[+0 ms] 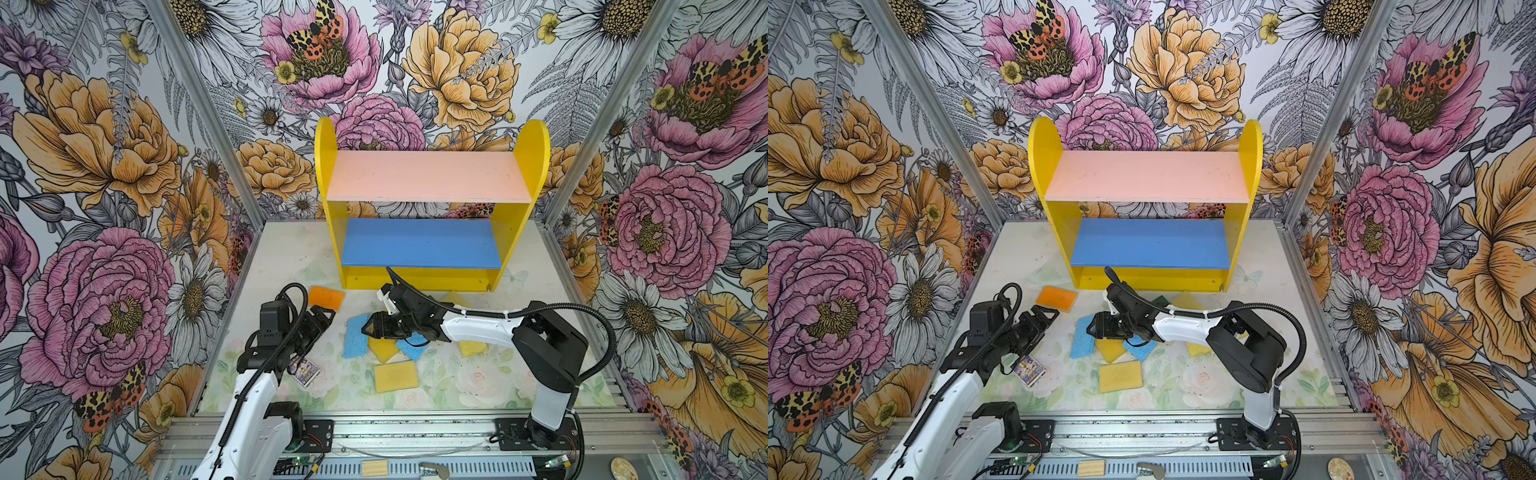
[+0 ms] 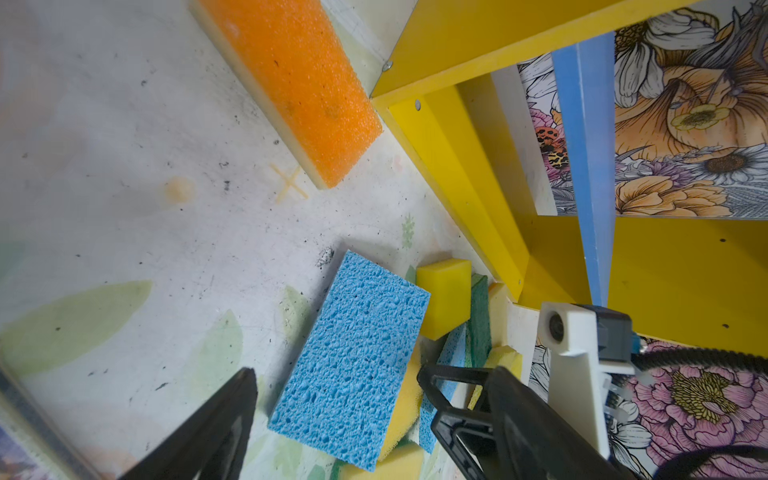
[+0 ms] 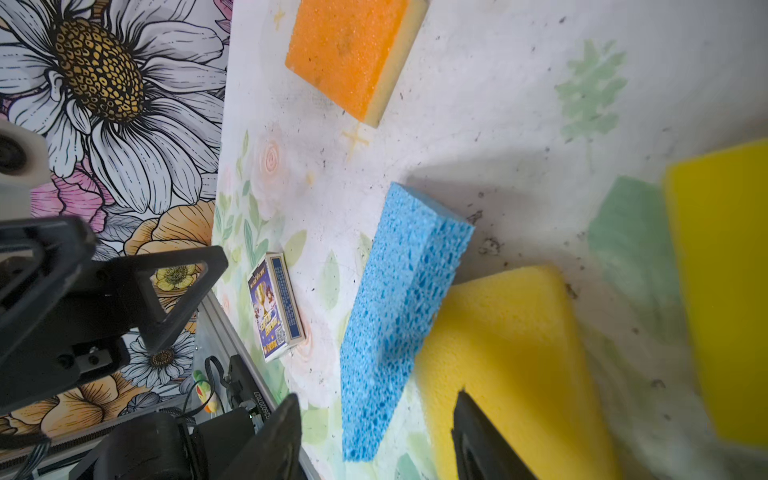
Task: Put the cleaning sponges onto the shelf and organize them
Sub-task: 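Close the right gripper on the blue cellulose sponge and lift it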
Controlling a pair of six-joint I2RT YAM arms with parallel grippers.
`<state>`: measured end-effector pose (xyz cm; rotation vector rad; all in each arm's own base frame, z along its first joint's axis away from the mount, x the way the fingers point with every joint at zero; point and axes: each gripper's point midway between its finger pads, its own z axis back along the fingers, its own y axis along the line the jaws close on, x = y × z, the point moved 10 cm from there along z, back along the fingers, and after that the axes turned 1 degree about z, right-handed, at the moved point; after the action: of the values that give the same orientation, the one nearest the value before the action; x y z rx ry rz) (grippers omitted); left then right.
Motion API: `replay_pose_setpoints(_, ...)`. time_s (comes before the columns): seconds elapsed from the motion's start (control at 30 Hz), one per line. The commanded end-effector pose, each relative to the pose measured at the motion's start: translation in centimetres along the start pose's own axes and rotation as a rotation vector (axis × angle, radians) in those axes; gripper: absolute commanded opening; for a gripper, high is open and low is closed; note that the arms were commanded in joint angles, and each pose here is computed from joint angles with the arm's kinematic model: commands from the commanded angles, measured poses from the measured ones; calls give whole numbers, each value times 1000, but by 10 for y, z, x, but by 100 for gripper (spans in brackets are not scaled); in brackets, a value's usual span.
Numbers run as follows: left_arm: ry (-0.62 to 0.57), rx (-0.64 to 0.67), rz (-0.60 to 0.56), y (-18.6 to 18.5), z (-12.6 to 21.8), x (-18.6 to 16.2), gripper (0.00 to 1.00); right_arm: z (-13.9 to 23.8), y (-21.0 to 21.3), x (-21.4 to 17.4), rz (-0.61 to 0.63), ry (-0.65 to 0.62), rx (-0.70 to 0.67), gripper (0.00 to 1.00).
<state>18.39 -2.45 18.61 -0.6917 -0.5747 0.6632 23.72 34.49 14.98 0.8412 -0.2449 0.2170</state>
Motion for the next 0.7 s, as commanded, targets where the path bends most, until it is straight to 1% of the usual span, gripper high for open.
replay_pose_setpoints(0.0,-9,-43,-15,-2,2,0,88,-10,12,8,3,-18,48,59)
replay_pose_setpoints(0.2,-10,-50,-18,-2,3,0,89,-27,5,8,-20,5,32,56)
replay_pose_setpoints(0.47,-3,-51,-19,-3,2,0,89,-42,3,10,-31,20,43,46)
replay_pose_setpoints(0.67,2,-51,-17,-3,1,0,89,-44,4,11,-31,17,59,29)
